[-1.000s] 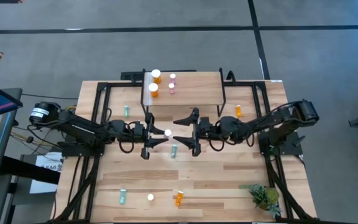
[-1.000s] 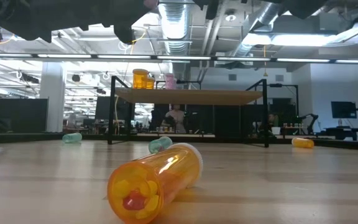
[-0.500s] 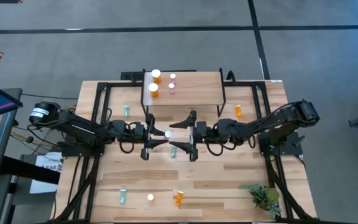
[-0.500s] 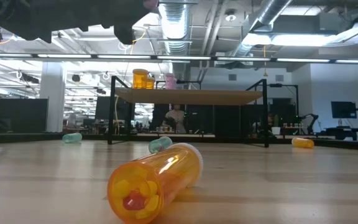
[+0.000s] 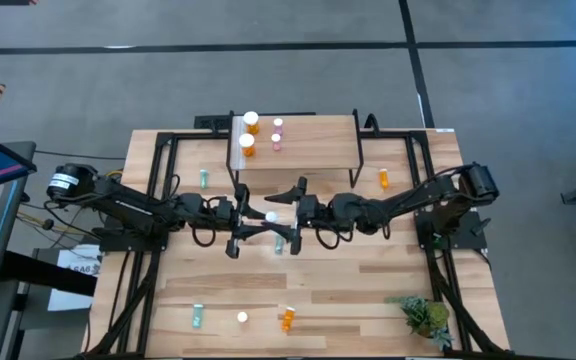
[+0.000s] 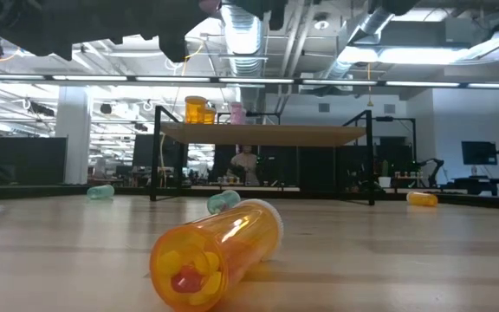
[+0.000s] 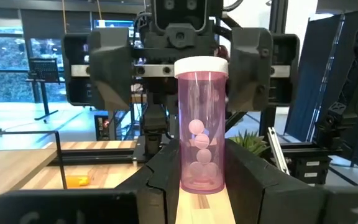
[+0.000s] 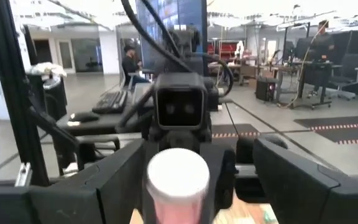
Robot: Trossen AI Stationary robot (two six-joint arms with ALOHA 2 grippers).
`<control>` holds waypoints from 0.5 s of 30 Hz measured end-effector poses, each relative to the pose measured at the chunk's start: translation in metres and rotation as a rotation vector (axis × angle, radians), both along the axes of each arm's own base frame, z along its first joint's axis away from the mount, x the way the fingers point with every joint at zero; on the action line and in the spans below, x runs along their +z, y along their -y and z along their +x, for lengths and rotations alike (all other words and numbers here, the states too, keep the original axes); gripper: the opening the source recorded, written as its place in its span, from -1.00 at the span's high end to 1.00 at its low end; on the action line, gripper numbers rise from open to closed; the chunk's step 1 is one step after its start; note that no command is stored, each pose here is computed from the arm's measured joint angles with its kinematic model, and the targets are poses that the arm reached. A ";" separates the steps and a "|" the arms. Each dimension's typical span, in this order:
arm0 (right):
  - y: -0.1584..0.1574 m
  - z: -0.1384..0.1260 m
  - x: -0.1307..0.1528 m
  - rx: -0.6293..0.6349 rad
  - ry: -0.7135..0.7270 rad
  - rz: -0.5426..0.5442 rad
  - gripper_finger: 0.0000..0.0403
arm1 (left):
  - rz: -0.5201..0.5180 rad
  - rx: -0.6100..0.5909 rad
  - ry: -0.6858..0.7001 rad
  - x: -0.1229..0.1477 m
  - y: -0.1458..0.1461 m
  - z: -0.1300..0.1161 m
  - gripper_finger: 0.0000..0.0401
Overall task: Pick and place medicine bottles onto shelf by color
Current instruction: Put the small pink pill bottle aligned with the other small pink bottles on the shelf
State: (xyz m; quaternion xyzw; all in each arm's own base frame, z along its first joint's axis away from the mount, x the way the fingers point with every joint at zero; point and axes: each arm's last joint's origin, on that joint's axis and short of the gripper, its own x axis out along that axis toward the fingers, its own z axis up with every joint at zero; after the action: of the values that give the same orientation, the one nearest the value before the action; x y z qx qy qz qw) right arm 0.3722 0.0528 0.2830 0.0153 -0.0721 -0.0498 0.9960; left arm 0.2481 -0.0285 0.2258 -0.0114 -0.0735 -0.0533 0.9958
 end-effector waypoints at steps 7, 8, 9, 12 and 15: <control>-0.002 -0.002 0.001 0.009 -0.023 0.019 -0.59 | -0.006 -0.003 -0.002 0.000 0.000 0.000 0.57; -0.002 -0.002 0.001 0.009 -0.025 0.021 -0.59 | -0.006 -0.002 -0.002 0.000 0.000 0.000 0.57; -0.002 -0.002 0.001 0.010 -0.031 0.024 -0.59 | -0.006 -0.003 -0.001 0.000 0.000 0.000 0.57; -0.002 -0.002 0.000 0.011 -0.041 0.030 -0.58 | -0.006 -0.003 -0.001 0.000 0.000 0.000 0.57; -0.002 -0.002 0.000 0.011 -0.037 0.030 -0.53 | -0.006 -0.003 -0.001 0.000 0.000 0.000 0.57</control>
State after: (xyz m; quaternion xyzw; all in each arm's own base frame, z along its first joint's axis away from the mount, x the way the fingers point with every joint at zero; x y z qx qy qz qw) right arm 0.3704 0.0546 0.2831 0.0299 -0.0527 -0.0459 0.9971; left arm 0.2480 -0.0288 0.2259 -0.0144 -0.0734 -0.0547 0.9957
